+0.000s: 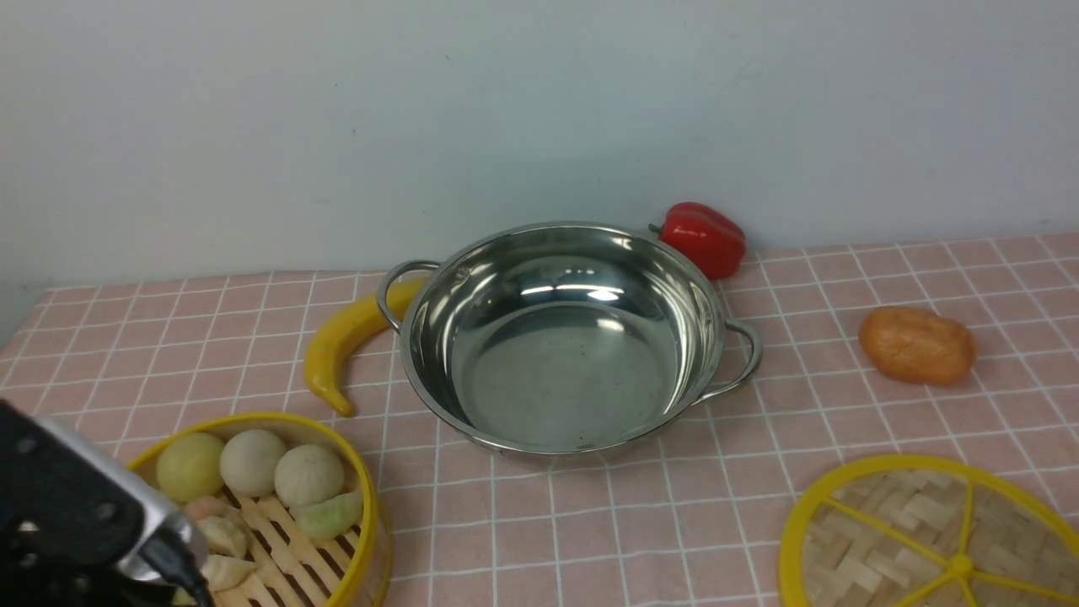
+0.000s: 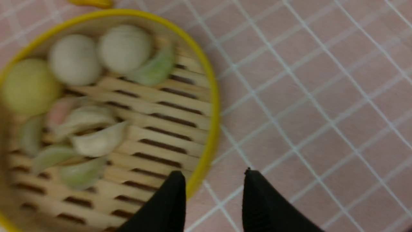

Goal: Place the steamer in the pot on the pink tablecloth, and put the lid on the steamer.
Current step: 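Grasp the rim of the steamer basket holding the buns with the left gripper, then place the bamboo steamer basket with dumplings into the steel pot with the left gripper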

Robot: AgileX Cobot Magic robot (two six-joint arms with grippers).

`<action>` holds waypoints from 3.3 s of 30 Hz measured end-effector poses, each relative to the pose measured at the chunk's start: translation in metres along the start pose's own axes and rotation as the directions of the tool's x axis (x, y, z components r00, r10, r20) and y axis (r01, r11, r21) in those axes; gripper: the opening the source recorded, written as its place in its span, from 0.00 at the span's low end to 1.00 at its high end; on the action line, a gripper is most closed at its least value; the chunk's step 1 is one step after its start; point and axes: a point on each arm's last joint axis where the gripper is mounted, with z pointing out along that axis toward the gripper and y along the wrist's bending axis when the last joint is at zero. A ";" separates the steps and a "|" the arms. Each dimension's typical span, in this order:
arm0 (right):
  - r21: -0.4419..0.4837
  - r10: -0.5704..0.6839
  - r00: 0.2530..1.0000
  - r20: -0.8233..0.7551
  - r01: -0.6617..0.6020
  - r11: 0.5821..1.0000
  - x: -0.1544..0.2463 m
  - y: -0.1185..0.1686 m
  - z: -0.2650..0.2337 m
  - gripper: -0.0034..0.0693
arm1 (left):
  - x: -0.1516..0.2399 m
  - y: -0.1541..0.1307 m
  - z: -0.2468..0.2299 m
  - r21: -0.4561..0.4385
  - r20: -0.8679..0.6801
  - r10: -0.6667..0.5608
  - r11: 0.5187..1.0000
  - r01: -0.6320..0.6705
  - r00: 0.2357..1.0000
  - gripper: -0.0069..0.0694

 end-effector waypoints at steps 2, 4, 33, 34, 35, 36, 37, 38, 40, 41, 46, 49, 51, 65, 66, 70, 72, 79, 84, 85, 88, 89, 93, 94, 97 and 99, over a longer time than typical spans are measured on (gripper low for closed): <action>0.000 0.000 1.000 0.000 0.000 1.000 0.000 0.000 0.000 0.38 | -0.007 0.004 0.017 0.118 -0.038 0.041 0.992 -0.037 0.998 0.41; 0.000 0.000 1.000 0.000 0.000 1.000 0.000 0.000 0.000 0.38 | -0.011 0.011 0.034 0.182 -0.086 0.042 0.983 -0.025 0.995 0.42; 0.000 0.000 1.000 0.000 0.000 1.000 0.000 0.000 0.000 0.38 | -0.007 0.046 0.164 0.177 -0.435 0.003 0.981 0.082 0.901 0.55; 0.000 0.000 1.000 0.000 0.000 1.000 0.000 0.000 0.000 0.38 | -0.008 0.047 0.164 0.169 -0.445 -0.019 0.980 0.105 0.895 0.42; 0.000 0.000 1.000 0.000 0.000 1.000 0.000 0.000 0.000 0.38 | -0.009 0.047 0.164 0.172 -0.460 -0.033 0.977 0.125 0.887 0.32; 0.000 0.000 1.000 0.000 0.000 1.000 0.000 0.000 0.000 0.38 | -0.009 0.046 0.164 0.179 -0.470 -0.033 0.975 0.131 0.882 0.26; 0.000 0.000 1.000 0.000 0.000 1.000 0.000 0.000 0.000 0.38 | -0.011 0.046 0.164 0.184 -0.483 -0.027 0.974 0.132 0.875 0.18; 0.000 0.000 1.000 0.000 0.000 1.000 0.000 0.000 0.000 0.38 | -0.012 0.047 0.163 0.188 -0.496 -0.011 0.975 0.120 0.868 0.16; 0.000 0.000 1.000 0.000 0.000 1.000 0.000 0.000 0.000 0.38 | -0.016 0.049 0.161 0.184 -0.510 -0.004 0.976 0.113 0.860 0.16; 0.000 0.000 1.000 0.000 0.000 1.000 0.000 0.000 0.000 0.38 | -0.021 0.052 0.158 0.167 -0.525 -0.008 0.980 0.112 0.851 0.16; 0.000 0.000 1.000 0.000 0.000 1.000 0.000 0.000 0.000 0.38 | -0.047 0.066 0.137 0.072 -0.521 -0.025 0.995 0.074 0.853 0.13; 0.000 0.000 1.000 0.000 0.000 1.000 0.000 0.000 0.000 0.38 | -0.069 0.072 0.114 0.030 -0.501 -0.031 0.998 0.053 0.865 0.13; 0.000 0.000 1.000 0.000 0.000 1.000 0.000 0.000 0.000 0.38 | -0.086 0.076 0.099 0.013 -0.469 -0.016 1.000 0.025 0.883 0.13; 0.000 0.000 1.000 0.000 0.000 1.000 0.000 0.000 0.000 0.38 | -0.201 0.018 0.082 0.064 -0.196 0.572 0.818 -0.571 0.797 0.13; 0.000 0.000 1.000 0.000 0.000 1.000 0.000 0.000 0.000 0.38 | -0.206 0.010 0.091 0.069 -0.176 0.630 0.774 -0.629 0.756 0.13; 0.000 0.000 1.000 0.000 0.000 1.000 0.000 0.000 0.000 0.38 | -0.217 -0.007 0.119 0.084 -0.135 0.757 0.651 -0.754 0.639 0.13; 0.000 0.000 1.000 0.000 0.000 1.000 0.000 0.000 0.000 0.38 | -0.220 -0.014 0.144 0.090 -0.121 0.802 0.596 -0.798 0.585 0.13; 0.000 0.000 1.000 0.000 0.000 1.000 0.000 0.000 0.000 0.38 | -0.216 -0.011 0.204 0.100 -0.141 0.812 0.580 -0.808 0.566 0.13; 0.000 0.000 1.000 0.000 0.000 1.000 0.000 0.000 0.000 0.38 | -0.210 -0.010 0.225 0.125 -0.154 0.812 0.582 -0.804 0.564 0.13; 0.000 0.000 1.000 0.000 0.000 1.000 0.000 0.000 0.000 0.38 | -0.208 -0.010 0.233 0.143 -0.160 0.809 0.586 -0.798 0.566 0.13; 0.000 0.000 1.000 0.000 0.000 1.000 0.000 0.000 0.000 0.38 | -0.204 -0.012 0.237 0.173 -0.165 0.799 0.601 -0.780 0.579 0.13; 0.000 0.000 1.000 0.000 0.000 1.000 0.000 0.000 0.000 0.38 | -0.203 -0.012 0.238 0.179 -0.166 0.797 0.604 -0.777 0.581 0.13; 0.000 0.000 1.000 0.000 0.000 1.000 0.000 0.000 0.000 0.38 | -0.201 -0.015 0.238 0.213 -0.162 0.782 0.623 -0.752 0.602 0.13; 0.000 0.000 1.000 0.000 0.000 1.000 0.000 0.000 0.000 0.38 | -0.201 -0.016 0.238 0.223 -0.156 0.780 0.625 -0.748 0.606 0.13; 0.000 0.000 1.000 0.000 0.000 1.000 0.000 0.000 0.000 0.38 | -0.201 -0.017 0.238 0.232 -0.145 0.783 0.622 -0.748 0.605 0.13; 0.000 0.000 1.000 0.000 0.000 1.000 0.000 0.000 0.000 0.38 | -0.201 -0.017 0.239 0.236 -0.137 0.792 0.610 -0.757 0.595 0.13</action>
